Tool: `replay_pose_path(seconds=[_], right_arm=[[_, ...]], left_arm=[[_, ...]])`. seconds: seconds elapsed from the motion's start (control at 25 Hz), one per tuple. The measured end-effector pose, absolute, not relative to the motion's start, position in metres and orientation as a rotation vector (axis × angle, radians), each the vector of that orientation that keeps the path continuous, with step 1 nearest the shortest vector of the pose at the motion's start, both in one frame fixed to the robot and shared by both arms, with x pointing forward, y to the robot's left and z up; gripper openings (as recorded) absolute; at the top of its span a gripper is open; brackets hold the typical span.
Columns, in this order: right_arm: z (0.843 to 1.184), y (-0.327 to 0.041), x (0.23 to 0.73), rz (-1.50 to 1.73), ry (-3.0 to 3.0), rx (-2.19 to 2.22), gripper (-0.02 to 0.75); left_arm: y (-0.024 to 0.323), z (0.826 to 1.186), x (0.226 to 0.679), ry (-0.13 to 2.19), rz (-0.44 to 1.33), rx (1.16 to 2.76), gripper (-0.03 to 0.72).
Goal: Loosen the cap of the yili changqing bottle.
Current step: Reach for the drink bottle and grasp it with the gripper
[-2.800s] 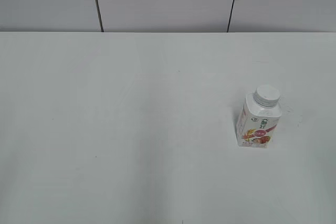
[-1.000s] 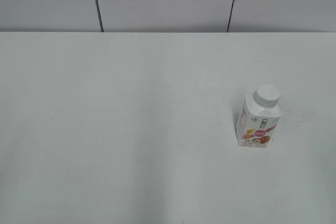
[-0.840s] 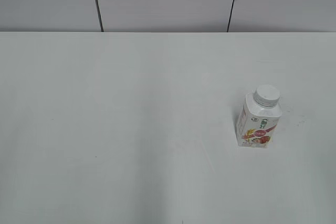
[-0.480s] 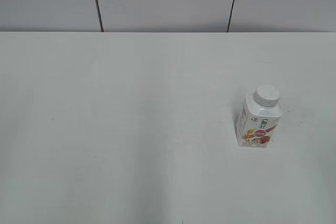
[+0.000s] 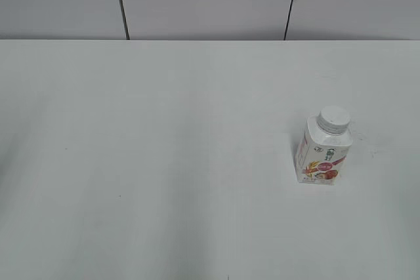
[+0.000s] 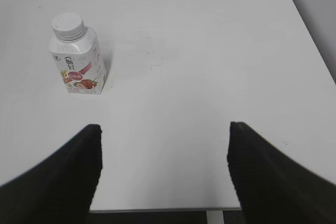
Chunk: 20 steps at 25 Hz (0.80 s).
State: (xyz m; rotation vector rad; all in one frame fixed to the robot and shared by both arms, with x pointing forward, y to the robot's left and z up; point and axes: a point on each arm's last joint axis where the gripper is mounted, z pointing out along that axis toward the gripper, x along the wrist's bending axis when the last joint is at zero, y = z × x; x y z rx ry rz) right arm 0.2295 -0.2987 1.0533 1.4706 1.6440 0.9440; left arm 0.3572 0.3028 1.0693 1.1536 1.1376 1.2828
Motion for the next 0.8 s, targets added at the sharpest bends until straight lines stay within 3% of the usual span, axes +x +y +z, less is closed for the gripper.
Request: replay_pose_path(seconds=[0.52, 0.8], right_arm=[[1.053, -0.299, 0.229, 0.938, 1.642, 1.47, 0.586], [1.053, -0.299, 0.229, 0.944, 1.644, 1.471, 0.586]], left_arm=[[0.304, 1.025, 0.431, 1.223, 1.238, 1.239, 0.47], [0.293, 0.999, 0.457, 1.082, 1.201, 1.346, 0.453]])
